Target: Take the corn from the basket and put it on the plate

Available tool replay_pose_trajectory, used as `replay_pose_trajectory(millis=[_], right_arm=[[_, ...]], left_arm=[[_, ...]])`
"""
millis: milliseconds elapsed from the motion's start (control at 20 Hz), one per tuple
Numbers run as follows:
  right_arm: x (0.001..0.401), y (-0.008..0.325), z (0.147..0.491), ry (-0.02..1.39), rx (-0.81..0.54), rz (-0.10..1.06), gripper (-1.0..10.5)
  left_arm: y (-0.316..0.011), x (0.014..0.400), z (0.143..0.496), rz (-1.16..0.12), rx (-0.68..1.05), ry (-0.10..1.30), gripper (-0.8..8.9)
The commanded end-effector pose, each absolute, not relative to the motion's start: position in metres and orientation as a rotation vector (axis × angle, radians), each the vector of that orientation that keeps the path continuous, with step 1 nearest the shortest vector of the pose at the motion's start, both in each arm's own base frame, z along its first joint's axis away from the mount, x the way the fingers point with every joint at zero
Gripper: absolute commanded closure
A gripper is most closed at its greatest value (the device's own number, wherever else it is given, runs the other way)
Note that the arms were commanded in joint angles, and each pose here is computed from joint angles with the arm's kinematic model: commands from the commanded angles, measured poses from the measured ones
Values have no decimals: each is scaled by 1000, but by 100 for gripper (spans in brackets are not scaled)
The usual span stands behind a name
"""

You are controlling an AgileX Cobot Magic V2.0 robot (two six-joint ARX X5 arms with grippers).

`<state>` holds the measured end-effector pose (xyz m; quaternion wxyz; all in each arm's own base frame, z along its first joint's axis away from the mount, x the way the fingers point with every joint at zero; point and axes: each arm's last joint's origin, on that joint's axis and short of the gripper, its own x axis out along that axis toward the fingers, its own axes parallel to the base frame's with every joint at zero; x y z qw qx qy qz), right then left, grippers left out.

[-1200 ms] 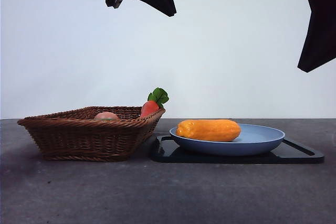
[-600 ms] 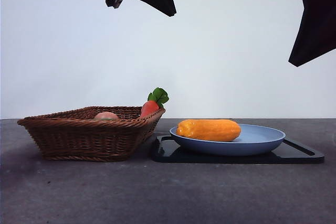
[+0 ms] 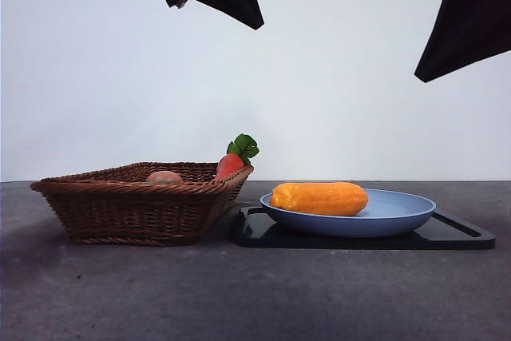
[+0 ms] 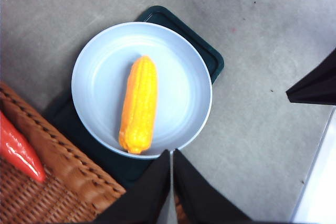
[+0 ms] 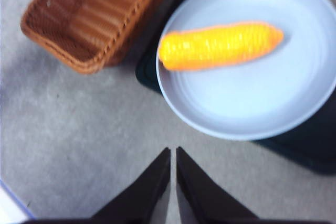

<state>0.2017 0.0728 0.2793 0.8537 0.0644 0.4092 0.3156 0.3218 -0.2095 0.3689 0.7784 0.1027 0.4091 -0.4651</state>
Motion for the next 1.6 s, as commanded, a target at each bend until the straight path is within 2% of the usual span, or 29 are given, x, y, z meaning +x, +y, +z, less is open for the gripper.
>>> replay_pose_trajectory(millis=[50, 350, 450, 550, 750, 1000, 1250, 1600], right_arm=[[205, 75, 282, 827, 127, 675, 944], [208, 76, 286, 770, 123, 683, 944], [210, 76, 288, 744, 121, 686, 944], [210, 76, 289, 733, 121, 687, 944], [210, 76, 289, 733, 121, 687, 944], [210, 76, 289, 733, 120, 687, 944], [210, 76, 289, 730, 120, 688, 944], [210, 76, 289, 730, 120, 687, 944]], left_arm=[[-194, 317, 402, -995, 231, 712, 806], [-103, 266, 479, -805, 188, 411, 806], [-70, 242, 485, -705, 167, 307, 806], [-43, 215, 475, -604, 148, 218, 806], [-11, 165, 431, -439, 136, 85, 806], [1, 133, 356, -243, 108, -11, 806], [2, 112, 285, -150, 44, -4, 806], [1, 101, 204, -134, 19, 82, 806]])
